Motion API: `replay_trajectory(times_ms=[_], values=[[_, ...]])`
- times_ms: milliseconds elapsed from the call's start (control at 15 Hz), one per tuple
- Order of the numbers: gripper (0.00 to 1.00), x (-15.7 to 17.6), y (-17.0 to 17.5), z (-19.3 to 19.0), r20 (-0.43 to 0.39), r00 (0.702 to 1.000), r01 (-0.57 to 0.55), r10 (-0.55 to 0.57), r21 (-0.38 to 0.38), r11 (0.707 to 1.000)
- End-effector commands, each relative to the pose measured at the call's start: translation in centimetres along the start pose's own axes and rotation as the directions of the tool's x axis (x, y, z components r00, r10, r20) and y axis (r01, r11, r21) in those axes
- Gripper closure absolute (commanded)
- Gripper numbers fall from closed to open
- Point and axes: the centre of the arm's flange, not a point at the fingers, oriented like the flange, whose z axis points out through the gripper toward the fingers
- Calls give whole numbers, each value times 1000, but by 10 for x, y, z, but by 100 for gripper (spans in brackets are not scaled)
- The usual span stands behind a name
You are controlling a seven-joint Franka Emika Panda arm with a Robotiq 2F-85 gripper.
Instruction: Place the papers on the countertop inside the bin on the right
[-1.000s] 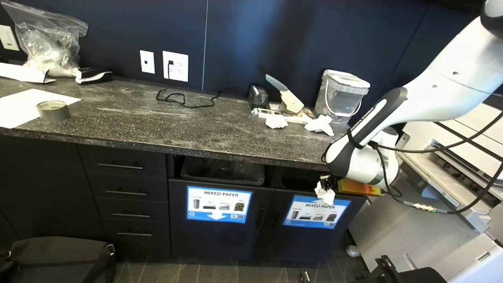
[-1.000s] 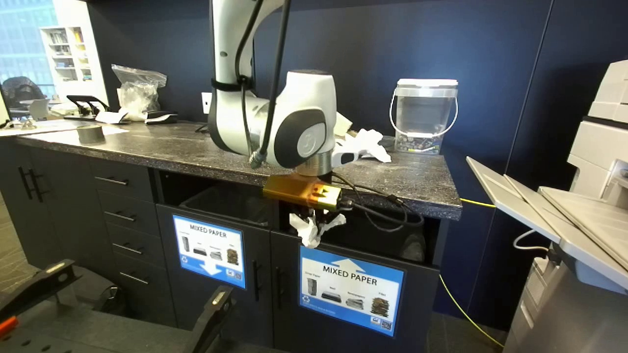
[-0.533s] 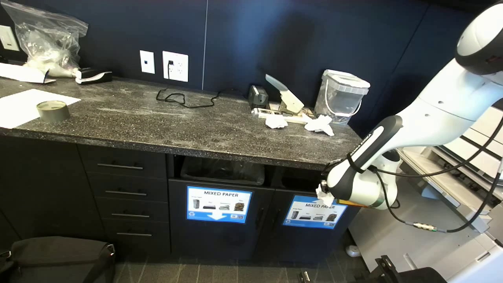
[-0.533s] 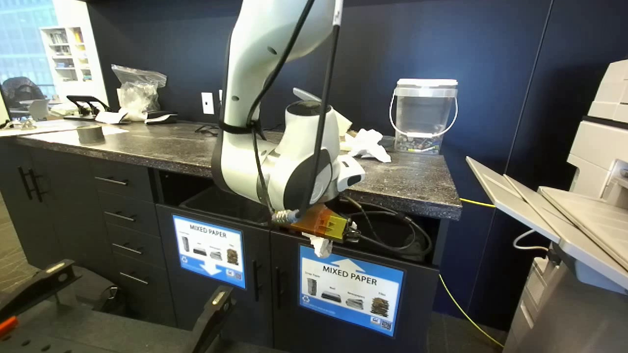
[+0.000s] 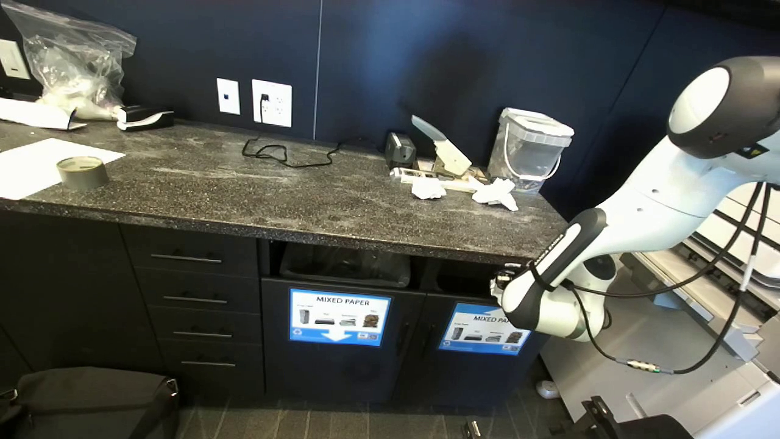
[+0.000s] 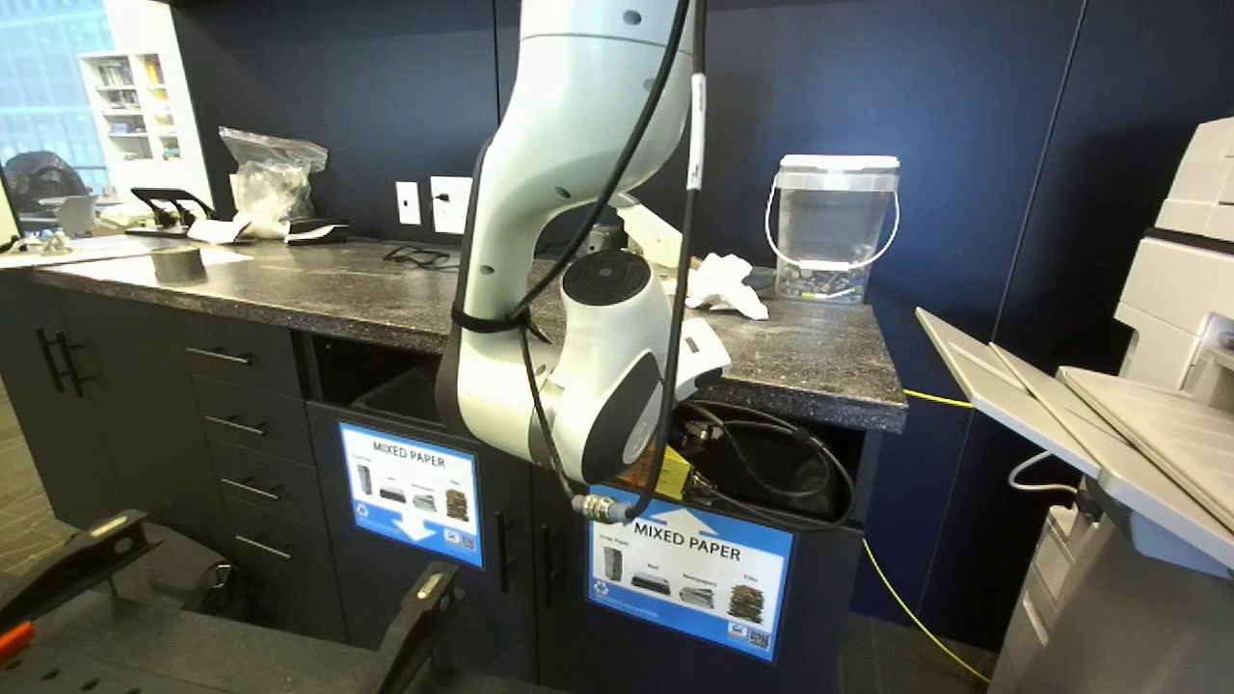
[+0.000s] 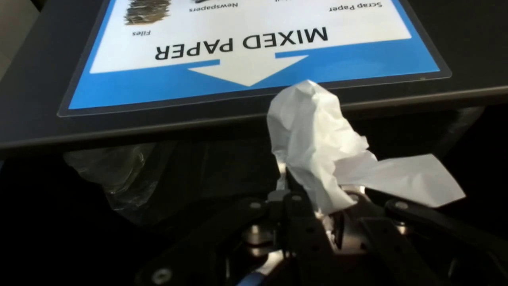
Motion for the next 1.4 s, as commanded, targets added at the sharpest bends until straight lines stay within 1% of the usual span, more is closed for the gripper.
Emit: replay_trajectory(times_ms=[0,200,400,533,733,1133,1333], values=[[87,-6,2,26,-123,992,-27,28,11,1000],[87,-13,1,43,-166,984,-66,67,13,998],[87,-13,-2,59,-207,973,-101,102,20,995],[87,-11,-7,71,-230,967,-100,105,31,994],[87,-5,-11,88,-248,964,-93,96,23,995],[87,1,-15,110,-287,953,-91,96,29,995],[87,-1,-16,119,-294,951,-93,97,29,995]])
